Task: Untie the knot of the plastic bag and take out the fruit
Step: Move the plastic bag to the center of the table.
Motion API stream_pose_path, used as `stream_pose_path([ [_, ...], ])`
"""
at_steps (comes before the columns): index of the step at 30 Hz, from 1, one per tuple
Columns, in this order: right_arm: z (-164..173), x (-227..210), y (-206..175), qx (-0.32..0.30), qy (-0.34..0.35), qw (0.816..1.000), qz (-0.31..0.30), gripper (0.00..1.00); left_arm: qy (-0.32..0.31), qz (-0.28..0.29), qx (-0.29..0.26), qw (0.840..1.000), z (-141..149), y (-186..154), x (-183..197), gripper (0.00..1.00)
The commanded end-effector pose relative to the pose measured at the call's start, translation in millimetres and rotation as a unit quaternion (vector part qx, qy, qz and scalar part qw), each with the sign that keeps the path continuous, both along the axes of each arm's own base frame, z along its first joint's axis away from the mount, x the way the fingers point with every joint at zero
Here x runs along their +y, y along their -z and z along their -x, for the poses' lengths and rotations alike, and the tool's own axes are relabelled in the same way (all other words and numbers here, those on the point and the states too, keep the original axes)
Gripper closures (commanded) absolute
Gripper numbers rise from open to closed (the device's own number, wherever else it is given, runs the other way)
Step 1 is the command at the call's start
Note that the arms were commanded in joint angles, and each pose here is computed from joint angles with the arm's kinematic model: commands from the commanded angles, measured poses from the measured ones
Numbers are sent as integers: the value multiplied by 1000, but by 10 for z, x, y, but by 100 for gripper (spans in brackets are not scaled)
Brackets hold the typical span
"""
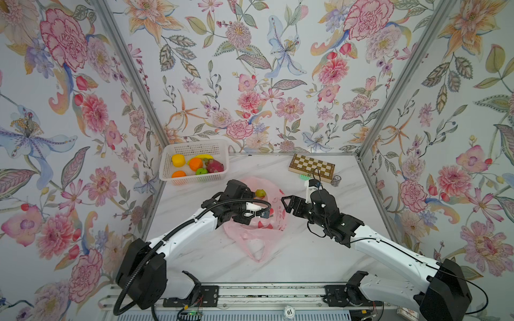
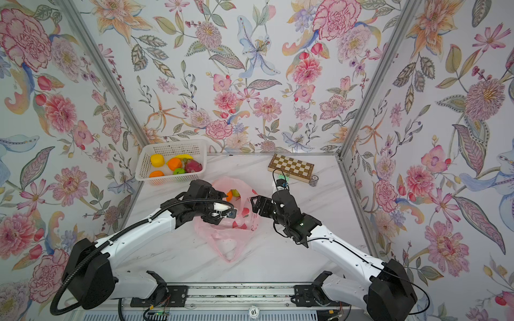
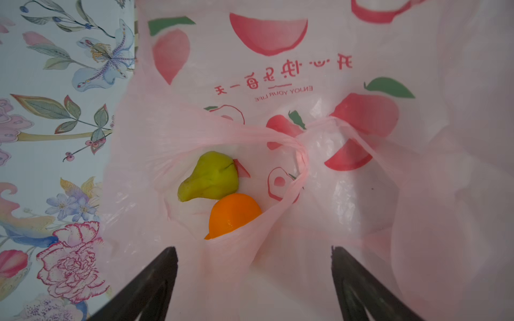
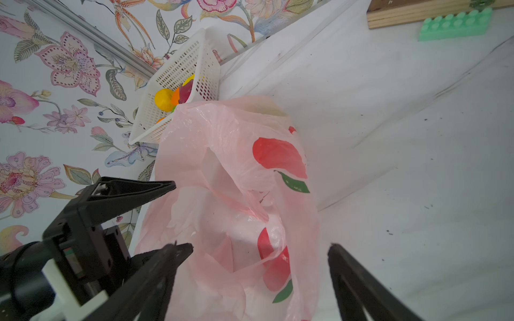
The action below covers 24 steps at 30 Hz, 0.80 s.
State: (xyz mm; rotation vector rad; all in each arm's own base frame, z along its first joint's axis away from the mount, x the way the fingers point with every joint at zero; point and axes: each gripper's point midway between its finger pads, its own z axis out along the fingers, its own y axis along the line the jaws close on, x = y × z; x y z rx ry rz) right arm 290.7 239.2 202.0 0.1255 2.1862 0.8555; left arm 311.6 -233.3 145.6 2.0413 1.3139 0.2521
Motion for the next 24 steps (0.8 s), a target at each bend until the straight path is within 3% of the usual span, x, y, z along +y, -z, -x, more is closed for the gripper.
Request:
stream_pose_path([
  [1, 11, -69, -8, -4, 8, 1000, -9, 13, 38, -107, -39, 993, -170, 173, 132, 10],
  [6, 61, -165, -7, -5, 15, 1000, -18, 13, 40, -128, -68, 989, -492, 400, 58, 12],
  [9, 100, -220, -34, -9, 20, 999, -24, 13, 19, -143, -113, 983, -731, 468, 46, 25],
  [13, 153, -277, -109, -15, 22, 999, -28, 13, -8, -140, -155, 978, -900, 433, 37, 68],
  [16, 180, -280, -186, -21, 19, 999, -34, 13, -30, -108, -173, 979, -929, 258, -12, 96],
  [17, 189, -263, -226, -26, 15, 999, -38, 13, -44, -87, -182, 979, -939, 163, -47, 100],
  [21, 219, -127, -386, -52, -9, 997, -47, 14, -85, -22, -186, 979, -953, -158, -113, 100],
  [24, 265, 35, -508, -78, -34, 995, -46, 14, -159, 90, -174, 968, -1009, -535, -166, 100],
])
